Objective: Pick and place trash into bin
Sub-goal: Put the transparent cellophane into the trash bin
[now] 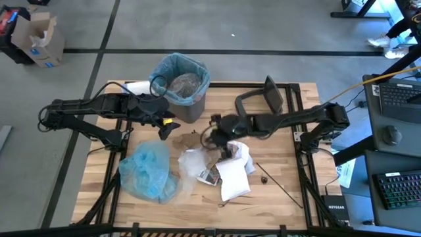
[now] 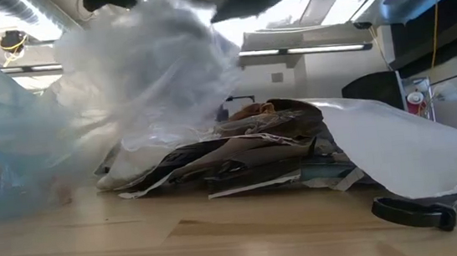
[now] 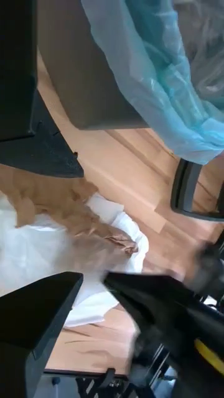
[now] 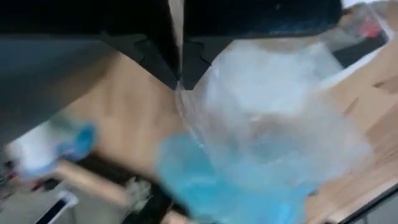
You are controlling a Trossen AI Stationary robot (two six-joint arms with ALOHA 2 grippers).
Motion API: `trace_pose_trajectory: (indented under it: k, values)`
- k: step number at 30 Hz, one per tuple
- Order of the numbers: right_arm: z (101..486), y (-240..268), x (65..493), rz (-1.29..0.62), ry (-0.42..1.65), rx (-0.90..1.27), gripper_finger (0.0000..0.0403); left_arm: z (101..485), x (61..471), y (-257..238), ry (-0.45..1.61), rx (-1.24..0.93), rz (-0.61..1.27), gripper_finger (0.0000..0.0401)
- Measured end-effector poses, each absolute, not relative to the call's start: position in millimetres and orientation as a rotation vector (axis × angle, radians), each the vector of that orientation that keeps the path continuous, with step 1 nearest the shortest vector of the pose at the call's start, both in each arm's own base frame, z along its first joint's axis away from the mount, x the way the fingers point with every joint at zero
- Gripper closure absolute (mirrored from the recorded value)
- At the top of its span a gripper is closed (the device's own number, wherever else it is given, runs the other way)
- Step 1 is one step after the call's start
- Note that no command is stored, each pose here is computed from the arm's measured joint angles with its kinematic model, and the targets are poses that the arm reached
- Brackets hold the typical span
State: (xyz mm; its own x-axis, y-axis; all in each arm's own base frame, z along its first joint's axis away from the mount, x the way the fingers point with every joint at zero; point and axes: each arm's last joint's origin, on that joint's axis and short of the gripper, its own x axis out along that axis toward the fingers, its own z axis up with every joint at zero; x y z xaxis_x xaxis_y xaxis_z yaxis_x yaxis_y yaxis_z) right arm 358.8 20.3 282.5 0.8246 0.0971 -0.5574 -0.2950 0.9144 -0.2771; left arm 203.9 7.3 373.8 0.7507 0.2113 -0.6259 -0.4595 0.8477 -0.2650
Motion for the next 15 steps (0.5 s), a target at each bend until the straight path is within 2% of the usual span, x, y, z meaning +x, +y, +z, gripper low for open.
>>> trace_pose_trajectory:
  k: [6, 15]
  values:
    - [358, -5, 360, 0.14, 0.524, -0.428, 0.0401, 378, 200, 8, 0.595, -0.4, 0.363, 0.0148]
    - [452, -30, 347, 0.014, 0.283, -0.464, 0.0402, 398, 198, 8, 0.444, -0.346, 0.307, 0.0148]
